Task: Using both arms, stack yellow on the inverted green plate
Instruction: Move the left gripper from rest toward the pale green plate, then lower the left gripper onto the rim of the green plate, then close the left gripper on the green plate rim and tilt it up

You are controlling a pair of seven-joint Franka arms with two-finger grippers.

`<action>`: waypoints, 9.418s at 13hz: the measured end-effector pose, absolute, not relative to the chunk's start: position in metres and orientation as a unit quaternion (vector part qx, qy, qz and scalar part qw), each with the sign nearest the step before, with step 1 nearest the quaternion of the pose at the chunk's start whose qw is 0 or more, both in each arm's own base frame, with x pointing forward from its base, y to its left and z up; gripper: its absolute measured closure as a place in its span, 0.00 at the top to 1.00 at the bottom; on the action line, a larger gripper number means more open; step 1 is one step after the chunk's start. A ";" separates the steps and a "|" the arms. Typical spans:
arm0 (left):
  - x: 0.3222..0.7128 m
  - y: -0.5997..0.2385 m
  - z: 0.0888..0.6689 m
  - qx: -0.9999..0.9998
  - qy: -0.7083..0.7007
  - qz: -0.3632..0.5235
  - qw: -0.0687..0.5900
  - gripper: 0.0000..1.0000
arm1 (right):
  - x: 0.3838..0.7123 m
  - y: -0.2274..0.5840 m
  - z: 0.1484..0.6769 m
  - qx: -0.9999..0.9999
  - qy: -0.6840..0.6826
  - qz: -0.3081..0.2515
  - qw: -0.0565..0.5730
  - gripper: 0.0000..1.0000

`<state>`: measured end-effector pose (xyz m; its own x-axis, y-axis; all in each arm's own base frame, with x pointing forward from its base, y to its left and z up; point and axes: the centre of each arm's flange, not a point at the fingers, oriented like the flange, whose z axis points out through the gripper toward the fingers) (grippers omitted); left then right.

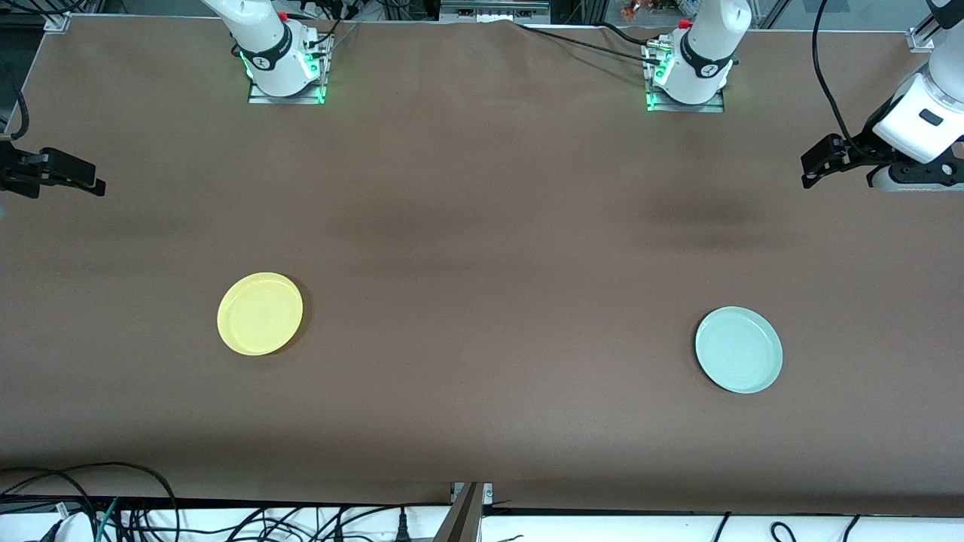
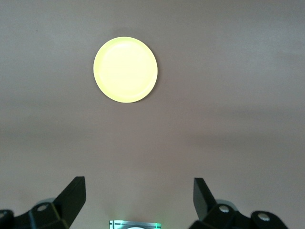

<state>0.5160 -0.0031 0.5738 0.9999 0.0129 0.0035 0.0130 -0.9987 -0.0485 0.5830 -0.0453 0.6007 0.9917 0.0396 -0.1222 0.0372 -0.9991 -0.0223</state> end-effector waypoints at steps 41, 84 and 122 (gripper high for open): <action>0.562 0.006 0.423 -0.996 -0.038 0.073 0.031 1.00 | 0.586 -0.046 0.603 -0.998 -0.019 0.057 0.009 1.00; 0.663 0.103 0.182 -0.999 -0.020 -0.017 0.026 0.17 | 0.590 -0.047 0.601 -0.998 -0.019 0.056 0.009 1.00; 0.710 0.032 0.323 -0.995 0.048 0.057 0.068 0.03 | 0.590 -0.047 0.601 -0.998 -0.018 0.056 0.009 1.00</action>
<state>0.7101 0.0323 0.3231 0.9888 -0.0885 -0.1200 -0.1039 -0.9861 -0.1295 0.5899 -0.0469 0.6013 0.9931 0.0379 -0.1114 0.0360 -0.9992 -0.0194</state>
